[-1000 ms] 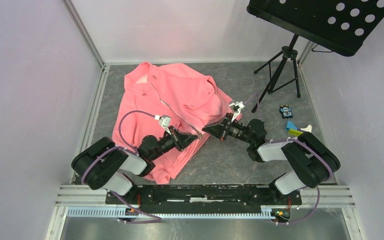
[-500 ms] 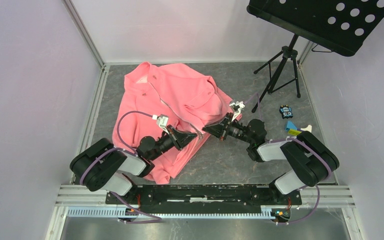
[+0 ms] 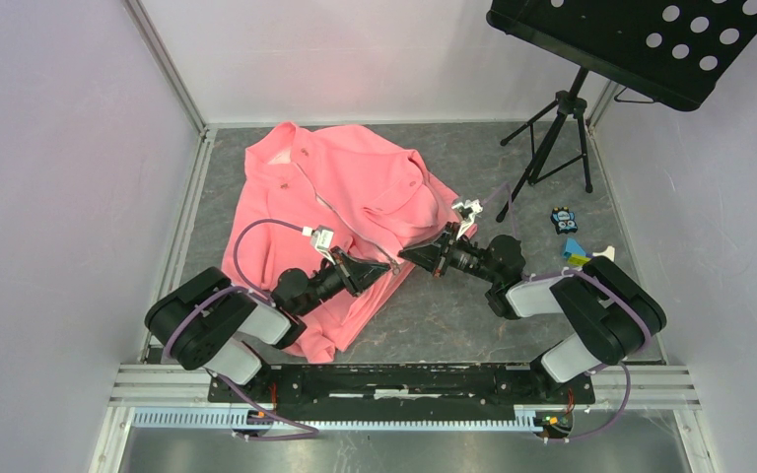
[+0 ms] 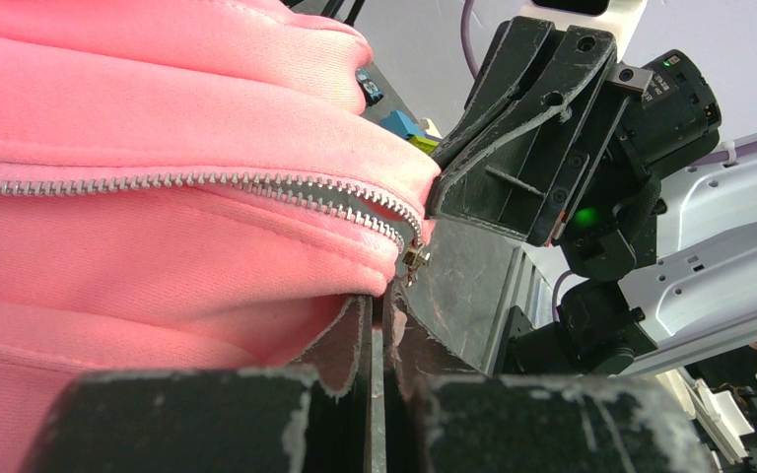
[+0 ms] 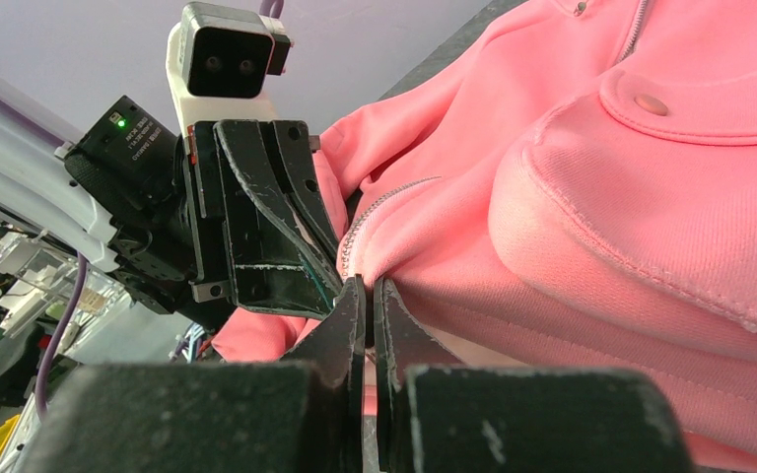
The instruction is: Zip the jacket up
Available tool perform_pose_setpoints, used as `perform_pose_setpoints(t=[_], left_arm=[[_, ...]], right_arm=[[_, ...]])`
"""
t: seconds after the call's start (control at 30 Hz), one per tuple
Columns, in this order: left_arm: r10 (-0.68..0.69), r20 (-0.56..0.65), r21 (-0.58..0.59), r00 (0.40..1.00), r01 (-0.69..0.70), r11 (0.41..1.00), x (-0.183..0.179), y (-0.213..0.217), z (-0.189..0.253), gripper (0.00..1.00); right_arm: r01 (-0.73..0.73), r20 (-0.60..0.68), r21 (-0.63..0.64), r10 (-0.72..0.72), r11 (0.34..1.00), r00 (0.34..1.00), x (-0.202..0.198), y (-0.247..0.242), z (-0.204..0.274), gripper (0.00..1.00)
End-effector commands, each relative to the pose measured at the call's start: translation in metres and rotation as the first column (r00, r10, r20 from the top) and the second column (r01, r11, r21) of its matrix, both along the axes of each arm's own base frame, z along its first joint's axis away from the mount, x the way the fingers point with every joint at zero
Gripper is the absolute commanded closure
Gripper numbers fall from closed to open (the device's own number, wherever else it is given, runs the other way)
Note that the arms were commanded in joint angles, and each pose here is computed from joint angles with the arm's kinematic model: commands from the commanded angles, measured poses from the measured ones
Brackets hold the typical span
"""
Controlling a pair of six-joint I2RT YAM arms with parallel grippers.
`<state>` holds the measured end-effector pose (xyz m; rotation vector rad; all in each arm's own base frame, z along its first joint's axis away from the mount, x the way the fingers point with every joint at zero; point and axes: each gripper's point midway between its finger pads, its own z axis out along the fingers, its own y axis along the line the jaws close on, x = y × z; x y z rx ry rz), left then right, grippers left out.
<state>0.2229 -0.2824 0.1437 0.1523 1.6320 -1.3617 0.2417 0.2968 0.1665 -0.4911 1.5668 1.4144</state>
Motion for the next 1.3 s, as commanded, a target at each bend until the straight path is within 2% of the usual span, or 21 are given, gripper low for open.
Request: perform_pose_setpoints(t=[0.0,0.73,1.27], left_arm=[[-0.024,0.075,-0.083,0.997,0.030,0.996,-0.0018,-0.0062,0.0300,0.98],[0.008,0.087,-0.088,0.996,0.000,0.996,-0.0046,0.0029,0.0327,0.98],[-0.027,0.076,-0.085,0.997,0.034,0.996,-0.0051,-0.0051,0.0308,0.98]], right_arm=[[-0.050,0.076,0.055,0.046,0.997,0.996,-0.0074,0.0054,0.0217,1.00],[-0.021,0.073,0.030,0.019,0.999,0.997,-0.0034,0.0033,0.0153,1.00],[-0.050,0.073,0.052,0.046,0.997,0.996,-0.0078,0.0068,0.0187,1.00]])
